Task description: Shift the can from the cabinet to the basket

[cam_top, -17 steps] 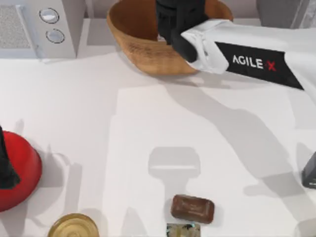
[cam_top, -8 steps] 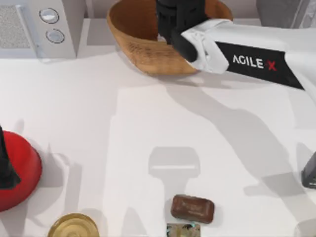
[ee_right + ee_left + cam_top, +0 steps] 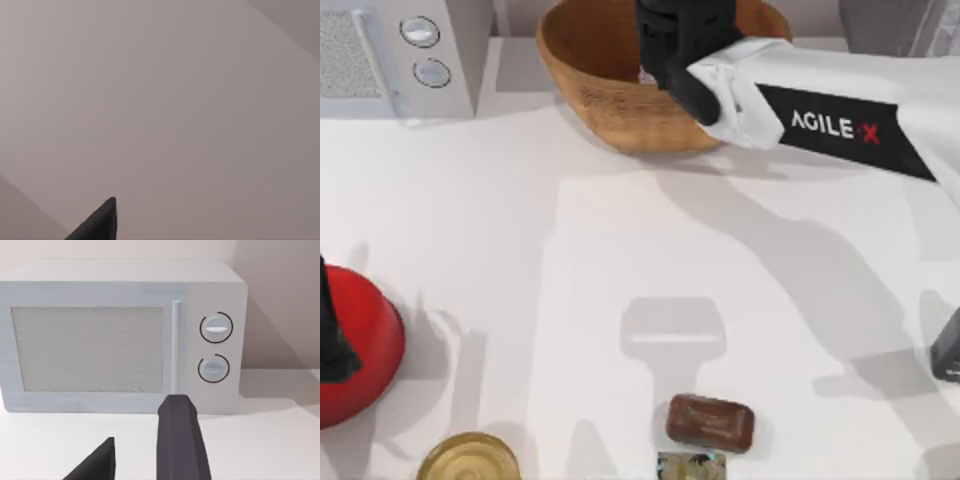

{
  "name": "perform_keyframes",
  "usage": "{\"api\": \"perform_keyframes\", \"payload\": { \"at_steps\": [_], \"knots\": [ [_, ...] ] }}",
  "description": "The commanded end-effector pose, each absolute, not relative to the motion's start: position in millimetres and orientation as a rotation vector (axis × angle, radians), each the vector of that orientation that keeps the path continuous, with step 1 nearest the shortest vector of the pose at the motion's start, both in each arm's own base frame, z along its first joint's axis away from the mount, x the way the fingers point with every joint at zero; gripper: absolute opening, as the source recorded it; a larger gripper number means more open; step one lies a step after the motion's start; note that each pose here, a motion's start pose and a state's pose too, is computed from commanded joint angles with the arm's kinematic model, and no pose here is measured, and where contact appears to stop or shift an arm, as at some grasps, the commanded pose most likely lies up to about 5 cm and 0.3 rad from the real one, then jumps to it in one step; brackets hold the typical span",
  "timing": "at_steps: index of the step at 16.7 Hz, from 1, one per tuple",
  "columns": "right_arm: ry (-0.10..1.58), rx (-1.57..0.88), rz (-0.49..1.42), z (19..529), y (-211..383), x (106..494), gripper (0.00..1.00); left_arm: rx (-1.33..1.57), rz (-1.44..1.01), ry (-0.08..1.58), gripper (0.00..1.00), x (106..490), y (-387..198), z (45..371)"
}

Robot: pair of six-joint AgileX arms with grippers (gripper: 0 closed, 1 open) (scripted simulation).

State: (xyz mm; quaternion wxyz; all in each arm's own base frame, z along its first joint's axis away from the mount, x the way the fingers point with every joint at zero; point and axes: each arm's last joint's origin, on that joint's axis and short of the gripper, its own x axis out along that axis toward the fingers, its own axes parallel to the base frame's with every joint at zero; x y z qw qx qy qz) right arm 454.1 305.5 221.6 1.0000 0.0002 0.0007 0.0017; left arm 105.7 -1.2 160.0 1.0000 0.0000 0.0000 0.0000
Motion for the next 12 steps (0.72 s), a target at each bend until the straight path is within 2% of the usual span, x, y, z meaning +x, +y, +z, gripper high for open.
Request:
{"api": "perform_keyframes", "payload": {
  "at_steps": [7, 12],
  "knots": [
    [0.003, -0.001, 0.005, 226.5, 300.6, 452.2, 1.0, 0.0, 0.0, 0.0, 1.0, 105.7, -1.2, 160.0],
    [0.005, -0.006, 0.003, 270.2, 253.0, 433.3, 1.0, 0.0, 0.0, 0.0, 1.0, 105.7, -1.2, 160.0]
  ]
}}
